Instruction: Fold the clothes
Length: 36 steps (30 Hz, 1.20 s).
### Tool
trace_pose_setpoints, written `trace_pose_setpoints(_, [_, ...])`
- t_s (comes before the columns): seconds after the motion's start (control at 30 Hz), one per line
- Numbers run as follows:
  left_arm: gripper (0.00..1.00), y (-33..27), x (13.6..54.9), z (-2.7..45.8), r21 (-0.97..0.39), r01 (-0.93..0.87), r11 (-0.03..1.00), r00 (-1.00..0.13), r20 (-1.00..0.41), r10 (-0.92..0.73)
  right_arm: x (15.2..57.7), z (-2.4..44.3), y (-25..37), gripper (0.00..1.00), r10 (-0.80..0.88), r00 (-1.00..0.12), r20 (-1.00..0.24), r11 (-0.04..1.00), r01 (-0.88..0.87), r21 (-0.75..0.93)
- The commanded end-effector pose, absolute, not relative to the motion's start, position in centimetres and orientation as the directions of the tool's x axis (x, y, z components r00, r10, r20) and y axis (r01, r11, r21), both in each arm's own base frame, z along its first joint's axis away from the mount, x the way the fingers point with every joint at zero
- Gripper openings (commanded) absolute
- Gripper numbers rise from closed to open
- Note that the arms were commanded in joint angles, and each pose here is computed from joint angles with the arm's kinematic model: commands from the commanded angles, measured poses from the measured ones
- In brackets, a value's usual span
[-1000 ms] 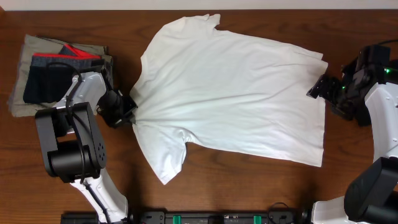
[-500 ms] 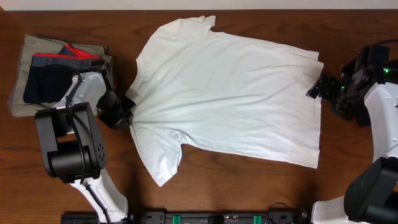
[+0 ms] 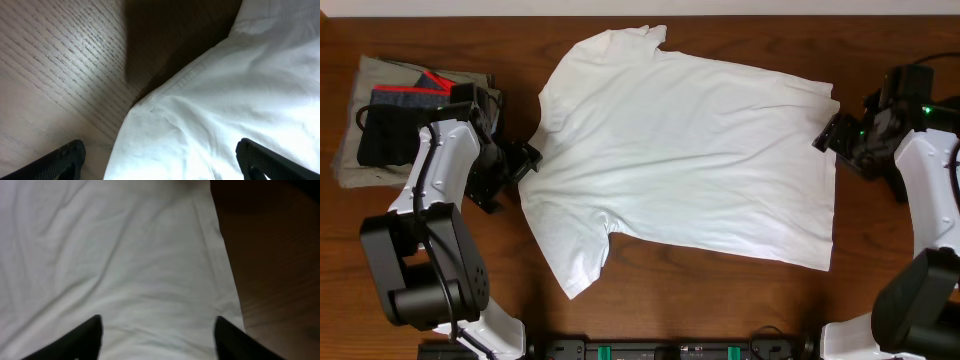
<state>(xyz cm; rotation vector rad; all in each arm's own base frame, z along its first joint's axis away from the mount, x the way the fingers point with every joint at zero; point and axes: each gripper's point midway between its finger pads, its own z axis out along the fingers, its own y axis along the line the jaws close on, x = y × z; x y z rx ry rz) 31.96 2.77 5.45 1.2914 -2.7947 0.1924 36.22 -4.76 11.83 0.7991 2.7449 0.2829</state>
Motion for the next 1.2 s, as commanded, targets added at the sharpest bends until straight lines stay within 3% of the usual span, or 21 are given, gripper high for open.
trace_pose_setpoints(0.0, [0.98,3.1,31.6,5.3,-0.073,-0.753,0.654,-0.658,0.099,-0.746,37.5,10.2,-4.8,0.54,0.546,-0.814,-0.199,0.831,0.498,0.247])
trace_pose_setpoints(0.1, [0.98,3.1,31.8,5.3,-0.079,-0.735,0.674,-0.678,0.092,-0.729,39.7,9.1,-5.2,0.23,0.544,-0.803,-0.243,0.834,0.485,0.263])
trace_pose_setpoints(0.23, [0.98,3.1,31.7,5.3,-0.08,-0.714,0.695,-0.7,0.093,-0.708,43.0,7.4,-6.0,0.02,0.54,-0.779,-0.319,0.839,0.466,0.282])
trace_pose_setpoints(0.5, [0.98,3.2,32.0,5.3,-0.087,-0.714,0.695,-0.7,0.083,-0.709,47.3,4.6,-8.1,0.01,0.505,-0.734,-0.454,0.862,0.452,0.227])
trace_pose_setpoints(0.77, [0.98,3.2,32.3,5.3,-0.094,-0.713,0.695,-0.701,0.073,-0.709,51.3,5.8,-7.6,0.09,0.388,-0.676,-0.626,0.912,0.38,0.155])
trace_pose_setpoints(1.17, [0.98,3.2,32.2,5.3,-0.093,-0.712,0.695,-0.702,0.074,-0.709,52.6,3.3,-8.8,0.06,0.416,-0.632,-0.655,0.882,0.455,0.122])
